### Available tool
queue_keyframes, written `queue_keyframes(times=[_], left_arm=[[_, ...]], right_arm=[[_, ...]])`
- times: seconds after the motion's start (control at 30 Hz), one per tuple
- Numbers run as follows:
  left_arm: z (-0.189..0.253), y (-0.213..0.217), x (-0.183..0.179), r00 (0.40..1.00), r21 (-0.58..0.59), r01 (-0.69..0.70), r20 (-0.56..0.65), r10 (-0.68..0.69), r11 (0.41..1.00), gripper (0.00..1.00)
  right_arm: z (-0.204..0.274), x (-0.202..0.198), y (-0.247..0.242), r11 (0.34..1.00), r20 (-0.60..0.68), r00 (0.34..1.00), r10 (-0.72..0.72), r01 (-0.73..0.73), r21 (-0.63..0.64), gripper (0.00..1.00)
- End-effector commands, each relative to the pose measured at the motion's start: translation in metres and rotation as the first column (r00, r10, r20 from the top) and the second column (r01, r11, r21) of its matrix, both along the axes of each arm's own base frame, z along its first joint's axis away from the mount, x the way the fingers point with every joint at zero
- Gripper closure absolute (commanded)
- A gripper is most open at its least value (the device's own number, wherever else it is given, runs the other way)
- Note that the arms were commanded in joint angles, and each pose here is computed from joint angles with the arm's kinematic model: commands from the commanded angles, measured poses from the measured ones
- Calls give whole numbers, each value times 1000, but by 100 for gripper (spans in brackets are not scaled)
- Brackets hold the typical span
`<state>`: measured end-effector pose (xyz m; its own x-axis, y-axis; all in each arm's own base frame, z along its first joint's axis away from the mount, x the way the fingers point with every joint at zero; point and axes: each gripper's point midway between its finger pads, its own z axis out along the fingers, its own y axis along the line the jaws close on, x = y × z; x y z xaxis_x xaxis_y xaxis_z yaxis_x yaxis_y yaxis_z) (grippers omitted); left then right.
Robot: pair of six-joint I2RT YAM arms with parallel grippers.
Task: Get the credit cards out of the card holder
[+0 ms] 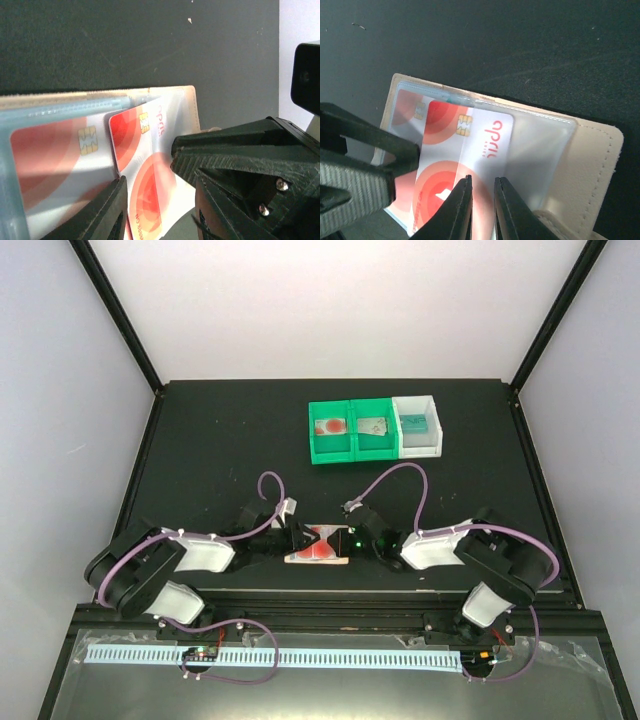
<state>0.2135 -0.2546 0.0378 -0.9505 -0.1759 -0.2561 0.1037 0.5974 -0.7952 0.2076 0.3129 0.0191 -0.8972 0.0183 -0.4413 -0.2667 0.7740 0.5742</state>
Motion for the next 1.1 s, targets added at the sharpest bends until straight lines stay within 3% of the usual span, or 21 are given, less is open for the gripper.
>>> queue_keyframes(times=[0.0,0.17,0.4,0.83,1.07], left_arm=[[9,-3,-14,999,-47,23,-47,-26,999,61],[-4,21,-6,1000,150,-22,-11,24,988,60],[-16,30,-11,998,213,-25,-48,36,977,59],[-25,20,-16,994,140,-22,-103,36,990,60],[-24,15,-16,991,84,-46,-120,56,995,66]], right_arm=[[-39,-21,-18,995,-100,995,13,-22,-94,84],[-41,-22,-18,995,-101,995,19,-29,-97,84],[-40,-22,-17,995,-98,995,24,-33,-93,84],[-39,-24,-7,996,-109,992,61,-67,-53,83],[-39,-24,-7,997,-112,992,58,-64,-51,83]])
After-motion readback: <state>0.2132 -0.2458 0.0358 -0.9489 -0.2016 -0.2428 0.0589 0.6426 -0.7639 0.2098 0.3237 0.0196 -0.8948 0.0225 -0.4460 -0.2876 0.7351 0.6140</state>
